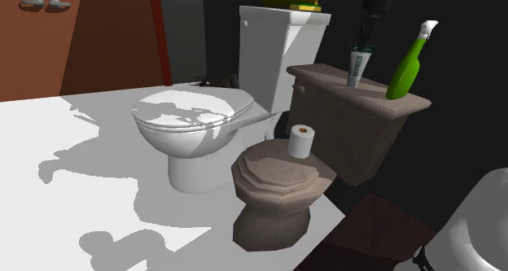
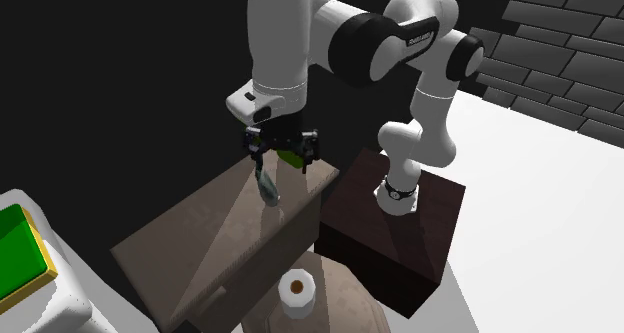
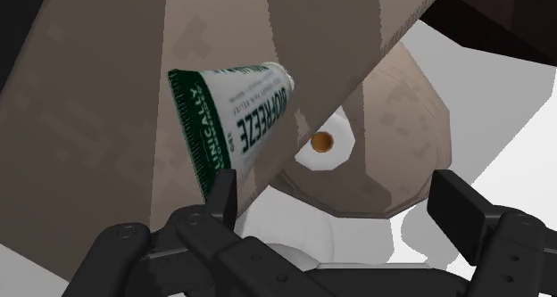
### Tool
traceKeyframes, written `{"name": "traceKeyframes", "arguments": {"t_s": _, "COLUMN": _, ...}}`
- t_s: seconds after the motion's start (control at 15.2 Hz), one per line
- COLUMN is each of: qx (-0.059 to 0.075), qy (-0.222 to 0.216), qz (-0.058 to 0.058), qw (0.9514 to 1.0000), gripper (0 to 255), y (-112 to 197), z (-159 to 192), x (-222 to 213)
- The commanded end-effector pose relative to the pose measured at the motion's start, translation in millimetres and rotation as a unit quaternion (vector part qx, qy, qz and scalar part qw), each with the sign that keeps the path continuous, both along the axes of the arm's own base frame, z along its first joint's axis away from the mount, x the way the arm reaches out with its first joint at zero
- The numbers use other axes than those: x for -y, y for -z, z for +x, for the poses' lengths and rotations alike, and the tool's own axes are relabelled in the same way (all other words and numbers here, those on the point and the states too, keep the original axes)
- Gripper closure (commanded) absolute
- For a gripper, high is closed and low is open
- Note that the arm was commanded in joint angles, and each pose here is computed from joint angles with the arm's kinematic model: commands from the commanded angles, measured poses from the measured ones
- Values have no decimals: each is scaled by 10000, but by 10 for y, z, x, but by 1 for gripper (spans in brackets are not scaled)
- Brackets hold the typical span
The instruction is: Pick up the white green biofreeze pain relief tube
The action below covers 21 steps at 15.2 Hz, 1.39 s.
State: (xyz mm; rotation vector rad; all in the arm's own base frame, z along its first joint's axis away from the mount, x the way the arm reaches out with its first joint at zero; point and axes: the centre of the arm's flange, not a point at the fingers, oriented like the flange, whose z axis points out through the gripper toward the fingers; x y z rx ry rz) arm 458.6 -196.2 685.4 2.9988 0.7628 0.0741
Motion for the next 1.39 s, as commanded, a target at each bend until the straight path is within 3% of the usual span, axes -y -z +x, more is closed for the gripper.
{"name": "traceKeyframes", "arguments": {"t_s": 0.0, "qx": 41, "qy": -199, "qz": 6, "qw": 9998, "gripper": 0, "y": -157, "z": 187, "x": 152}}
{"name": "traceKeyframes", "arguments": {"t_s": 0.66, "qx": 53, "qy": -256, "qz": 11, "qw": 9997, "gripper": 0, "y": 204, "z": 242, "x": 203}}
{"name": "traceKeyframes", "arguments": {"t_s": 0.73, "qx": 53, "qy": -256, "qz": 11, "qw": 9997, "gripper": 255, "y": 207, "z": 241, "x": 200}}
{"name": "traceKeyframes", "arguments": {"t_s": 1.32, "qx": 53, "qy": -256, "qz": 11, "qw": 9997, "gripper": 255, "y": 203, "z": 242, "x": 203}}
